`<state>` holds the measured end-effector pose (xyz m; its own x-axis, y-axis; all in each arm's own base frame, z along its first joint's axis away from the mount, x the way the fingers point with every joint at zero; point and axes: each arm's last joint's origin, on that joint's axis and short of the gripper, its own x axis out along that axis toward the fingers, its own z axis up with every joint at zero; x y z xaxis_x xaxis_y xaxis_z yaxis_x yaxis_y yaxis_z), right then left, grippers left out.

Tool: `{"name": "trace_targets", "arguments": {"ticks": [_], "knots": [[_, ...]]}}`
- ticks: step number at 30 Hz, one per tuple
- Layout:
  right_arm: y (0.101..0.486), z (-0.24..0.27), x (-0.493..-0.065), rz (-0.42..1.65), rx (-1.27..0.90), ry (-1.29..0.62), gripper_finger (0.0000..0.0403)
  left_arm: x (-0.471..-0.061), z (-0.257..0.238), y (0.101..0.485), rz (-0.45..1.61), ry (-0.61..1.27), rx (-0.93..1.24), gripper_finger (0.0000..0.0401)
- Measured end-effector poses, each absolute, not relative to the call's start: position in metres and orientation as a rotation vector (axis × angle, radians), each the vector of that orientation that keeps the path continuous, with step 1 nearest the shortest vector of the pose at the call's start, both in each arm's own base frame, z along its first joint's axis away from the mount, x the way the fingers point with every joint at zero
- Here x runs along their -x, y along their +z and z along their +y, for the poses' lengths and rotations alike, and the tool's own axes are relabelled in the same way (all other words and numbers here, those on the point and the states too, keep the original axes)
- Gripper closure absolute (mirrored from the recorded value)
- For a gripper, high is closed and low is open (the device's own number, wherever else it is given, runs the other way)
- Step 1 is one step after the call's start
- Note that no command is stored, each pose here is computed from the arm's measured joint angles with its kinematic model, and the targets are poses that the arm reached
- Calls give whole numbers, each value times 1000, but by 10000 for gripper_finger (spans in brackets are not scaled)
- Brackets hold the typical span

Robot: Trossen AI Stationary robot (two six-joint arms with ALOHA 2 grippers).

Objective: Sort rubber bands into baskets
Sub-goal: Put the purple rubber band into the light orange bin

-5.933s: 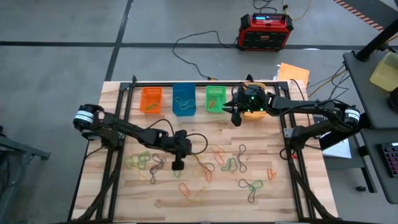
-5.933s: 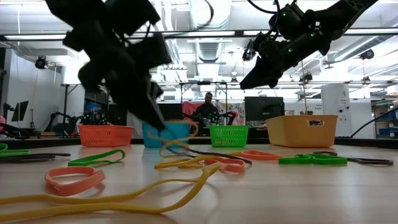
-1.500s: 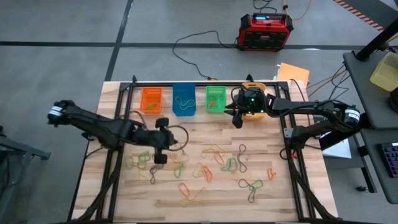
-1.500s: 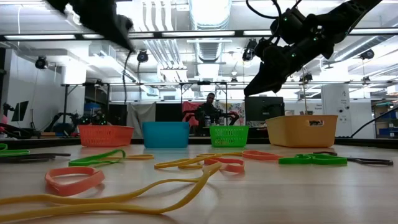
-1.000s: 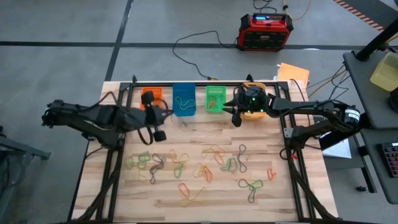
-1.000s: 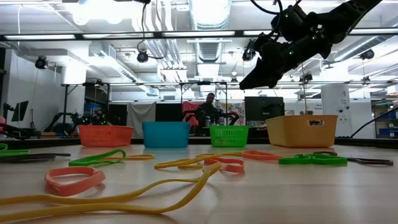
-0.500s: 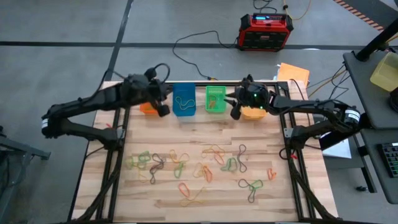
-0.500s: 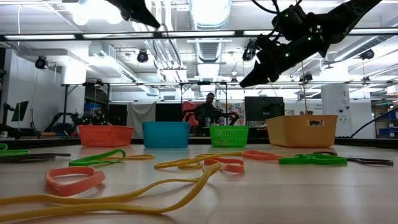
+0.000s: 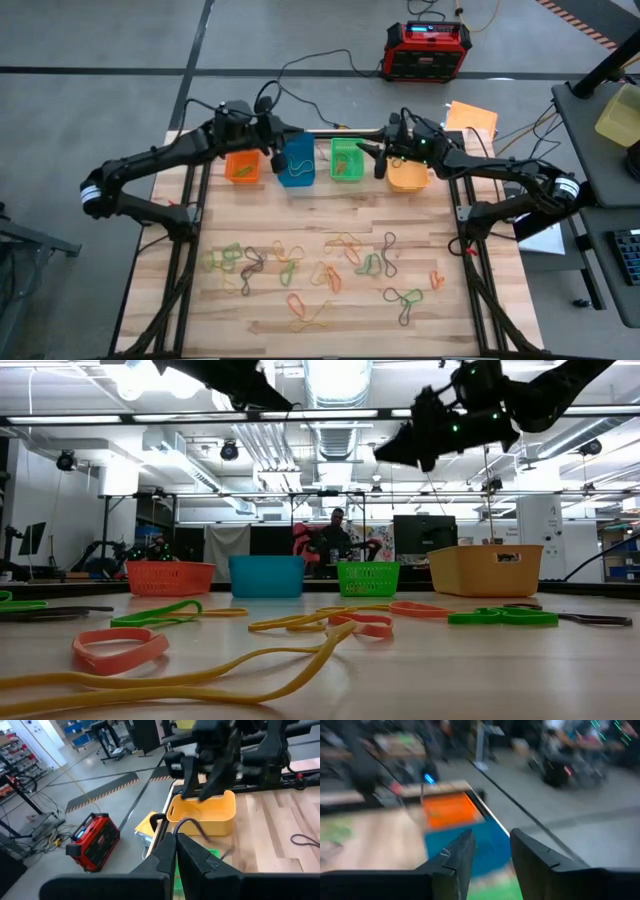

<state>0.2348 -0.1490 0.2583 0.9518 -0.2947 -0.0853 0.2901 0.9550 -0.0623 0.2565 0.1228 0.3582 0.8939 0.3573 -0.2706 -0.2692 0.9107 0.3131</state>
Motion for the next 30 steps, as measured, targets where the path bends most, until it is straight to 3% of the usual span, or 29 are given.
{"name": "trace_targets", "arguments": {"ticks": [10, 20, 25, 30], "knots": [[268, -130, -248, 18, 41, -168, 185, -295, 137, 335, 241, 223, -214, 401], [256, -131, -278, 68, 12, -117, 133, -320, 143, 319, 152, 46, -146, 401], [252, -138, -294, 83, 10, -81, 125, -327, 139, 316, 123, -11, -116, 401], [248, -144, -306, 99, 4, -82, 163, -329, 134, 316, 120, -26, -118, 401]]}}
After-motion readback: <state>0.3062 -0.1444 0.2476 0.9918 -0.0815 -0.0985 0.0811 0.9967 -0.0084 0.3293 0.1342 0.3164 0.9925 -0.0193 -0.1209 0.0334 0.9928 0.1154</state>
